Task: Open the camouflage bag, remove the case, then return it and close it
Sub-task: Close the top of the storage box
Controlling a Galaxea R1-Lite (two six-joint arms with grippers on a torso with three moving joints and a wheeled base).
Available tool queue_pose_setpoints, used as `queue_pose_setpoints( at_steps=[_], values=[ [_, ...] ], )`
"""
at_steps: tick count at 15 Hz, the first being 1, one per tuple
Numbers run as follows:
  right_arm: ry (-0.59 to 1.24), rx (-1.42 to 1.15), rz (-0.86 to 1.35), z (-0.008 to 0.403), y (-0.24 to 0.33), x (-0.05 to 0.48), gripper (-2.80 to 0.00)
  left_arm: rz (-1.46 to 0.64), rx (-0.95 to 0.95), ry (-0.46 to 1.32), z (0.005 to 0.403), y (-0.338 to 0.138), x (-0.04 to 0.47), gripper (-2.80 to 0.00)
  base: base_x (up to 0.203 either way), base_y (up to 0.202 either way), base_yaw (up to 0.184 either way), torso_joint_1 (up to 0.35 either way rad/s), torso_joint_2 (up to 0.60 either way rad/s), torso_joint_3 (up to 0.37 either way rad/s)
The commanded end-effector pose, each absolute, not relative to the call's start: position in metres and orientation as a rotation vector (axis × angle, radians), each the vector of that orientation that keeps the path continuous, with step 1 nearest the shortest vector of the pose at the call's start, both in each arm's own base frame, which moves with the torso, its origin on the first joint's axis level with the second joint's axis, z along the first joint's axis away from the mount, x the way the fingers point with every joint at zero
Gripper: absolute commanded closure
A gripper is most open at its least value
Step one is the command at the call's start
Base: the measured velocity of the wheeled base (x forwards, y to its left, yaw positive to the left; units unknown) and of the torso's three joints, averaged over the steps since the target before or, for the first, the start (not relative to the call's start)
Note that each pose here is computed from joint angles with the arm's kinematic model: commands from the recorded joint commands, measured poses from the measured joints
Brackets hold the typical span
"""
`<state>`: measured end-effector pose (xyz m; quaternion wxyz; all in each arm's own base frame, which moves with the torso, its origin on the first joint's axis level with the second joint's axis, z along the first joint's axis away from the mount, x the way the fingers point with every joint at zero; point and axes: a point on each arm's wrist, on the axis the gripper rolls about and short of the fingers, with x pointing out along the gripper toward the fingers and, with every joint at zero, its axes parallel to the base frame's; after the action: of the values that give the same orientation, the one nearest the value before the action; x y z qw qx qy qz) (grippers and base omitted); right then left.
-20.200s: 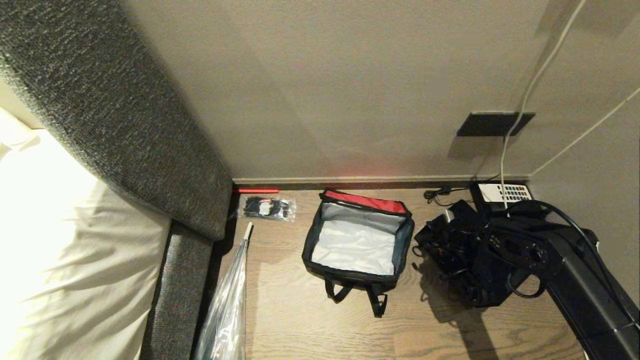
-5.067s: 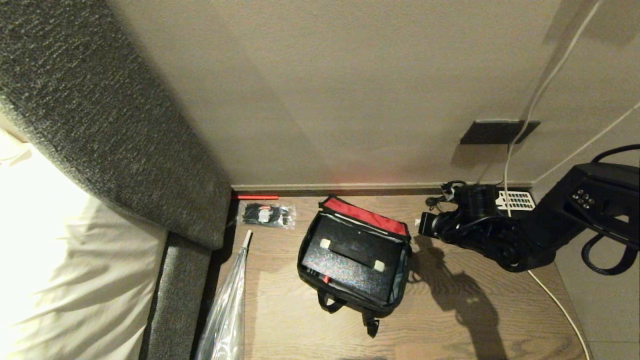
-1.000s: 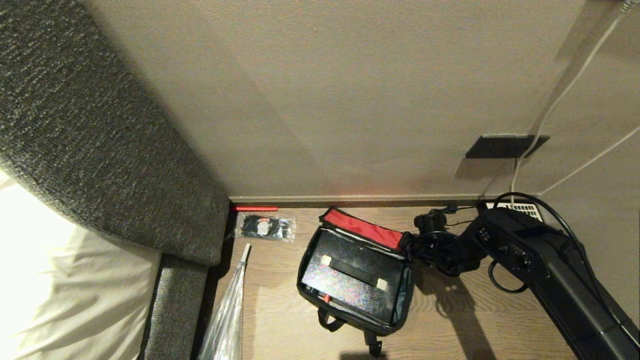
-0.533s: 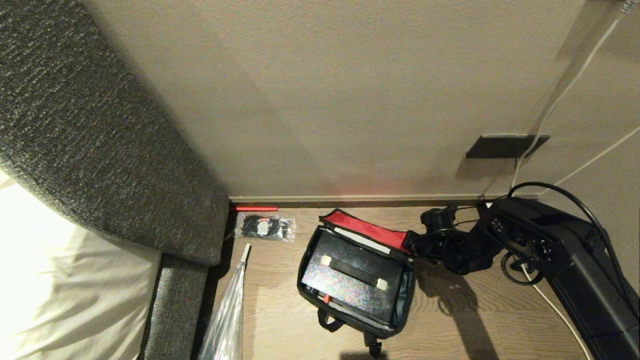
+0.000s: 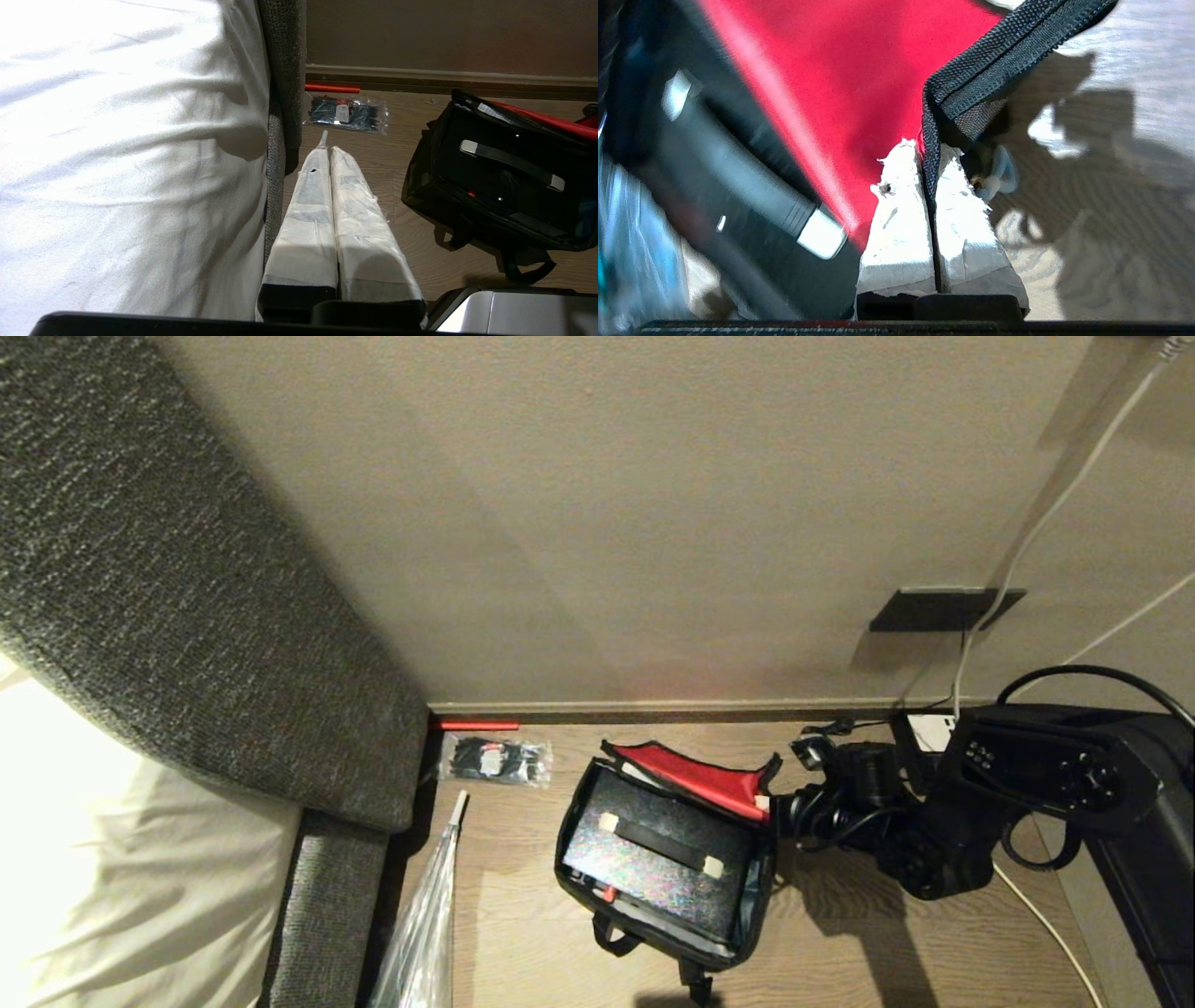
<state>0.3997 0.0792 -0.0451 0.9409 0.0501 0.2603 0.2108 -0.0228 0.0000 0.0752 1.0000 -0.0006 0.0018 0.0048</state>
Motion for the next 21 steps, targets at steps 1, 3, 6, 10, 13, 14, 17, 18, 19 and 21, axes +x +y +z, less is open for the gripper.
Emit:
queue_pose_setpoints(
  at_steps=[1,3,6,10,13,14,17,18,19,21],
  values=[
    [0.52,0.044,0.477,-0.035,0.077,0.381,0.0,0.011,-0.002,0.003,0.075,0.0,-0.023,0.0,0.0,0.0,0.0,0.0,0.0,0.0],
    [0.526,-0.05,0.526,-0.035,0.074,0.363,0.0,0.011,-0.002,0.003,0.075,0.0,-0.023,0.0,0.0,0.0,0.0,0.0,0.0,0.0],
    [0.538,-0.161,0.586,-0.042,0.07,0.337,0.0,0.011,-0.002,0.003,0.075,0.0,-0.023,0.0,0.0,0.0,0.0,0.0,0.0,0.0],
    [0.534,-0.267,0.711,-0.052,0.066,0.304,0.0,0.011,-0.002,0.003,0.075,0.0,-0.023,0.0,0.0,0.0,0.0,0.0,0.0,0.0],
    [0.535,-0.317,0.729,-0.051,0.064,0.297,0.0,0.011,-0.002,0.003,0.075,0.0,-0.023,0.0,0.0,0.0,0.0,0.0,0.0,0.0],
    [0.533,-0.33,0.735,-0.052,0.064,0.296,0.0,0.011,-0.002,0.003,0.075,0.0,-0.023,0.0,0.0,0.0,0.0,0.0,0.0,0.0],
    [0.546,-0.337,0.741,-0.053,0.063,0.291,-2.8,0.011,-0.002,0.003,0.075,0.0,-0.023,0.0,0.0,0.0,0.0,0.0,0.0,0.0],
    [0.544,-0.336,0.745,-0.053,0.064,0.291,-2.8,0.011,-0.002,0.003,0.075,0.0,-0.023,0.0,0.0,0.0,0.0,0.0,0.0,0.0],
    [0.539,-0.329,0.762,-0.053,0.064,0.291,-2.8,0.011,-0.002,0.003,0.075,0.0,-0.023,0.0,0.0,0.0,0.0,0.0,0.0,0.0],
    [0.513,-0.319,0.795,-0.051,0.066,0.294,-2.8,0.011,-0.002,0.003,0.075,0.0,-0.023,0.0,0.0,0.0,0.0,0.0,0.0,0.0]
  ],
)
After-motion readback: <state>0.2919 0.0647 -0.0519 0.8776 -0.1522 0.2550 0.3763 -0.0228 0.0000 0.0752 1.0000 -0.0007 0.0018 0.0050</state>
